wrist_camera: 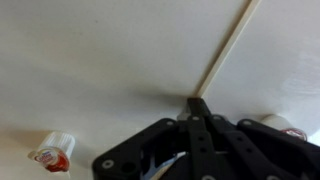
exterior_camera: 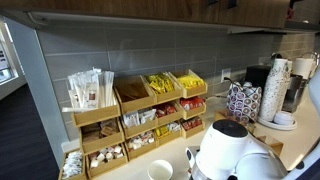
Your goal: Place the straw in the cup
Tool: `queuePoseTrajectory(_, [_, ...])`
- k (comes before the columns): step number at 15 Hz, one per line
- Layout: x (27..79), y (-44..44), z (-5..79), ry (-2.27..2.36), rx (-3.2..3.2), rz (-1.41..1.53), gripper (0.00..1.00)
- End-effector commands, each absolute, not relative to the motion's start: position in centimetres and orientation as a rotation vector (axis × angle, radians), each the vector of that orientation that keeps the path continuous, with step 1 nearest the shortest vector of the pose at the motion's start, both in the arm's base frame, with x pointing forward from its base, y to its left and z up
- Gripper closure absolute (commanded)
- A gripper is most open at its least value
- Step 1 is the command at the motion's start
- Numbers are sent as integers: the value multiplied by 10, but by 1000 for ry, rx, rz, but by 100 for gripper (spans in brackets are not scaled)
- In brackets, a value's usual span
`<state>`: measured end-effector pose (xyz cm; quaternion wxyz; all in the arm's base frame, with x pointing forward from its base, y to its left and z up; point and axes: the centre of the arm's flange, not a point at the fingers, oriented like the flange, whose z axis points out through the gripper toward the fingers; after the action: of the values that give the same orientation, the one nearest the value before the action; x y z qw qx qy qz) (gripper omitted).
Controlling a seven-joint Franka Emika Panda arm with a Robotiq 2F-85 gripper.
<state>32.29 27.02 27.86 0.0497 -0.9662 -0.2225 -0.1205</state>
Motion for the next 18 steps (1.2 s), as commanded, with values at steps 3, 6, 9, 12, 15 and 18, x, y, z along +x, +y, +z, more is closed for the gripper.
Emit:
queuePoseTrajectory(3, [323, 267, 274, -671, -2950, -380, 100])
queuePoseTrajectory(6, [324, 267, 276, -672, -2951, -383, 74])
queuePoseTrajectory(9, [326, 269, 273, -673, -2951, -381, 59])
queuePoseTrajectory(12, [326, 270, 270, -682, -2953, -378, 35])
queuePoseTrajectory(15, [326, 271, 268, -692, -2950, -376, 18])
queuePoseTrajectory(18, [326, 272, 267, -699, -2951, -374, 52])
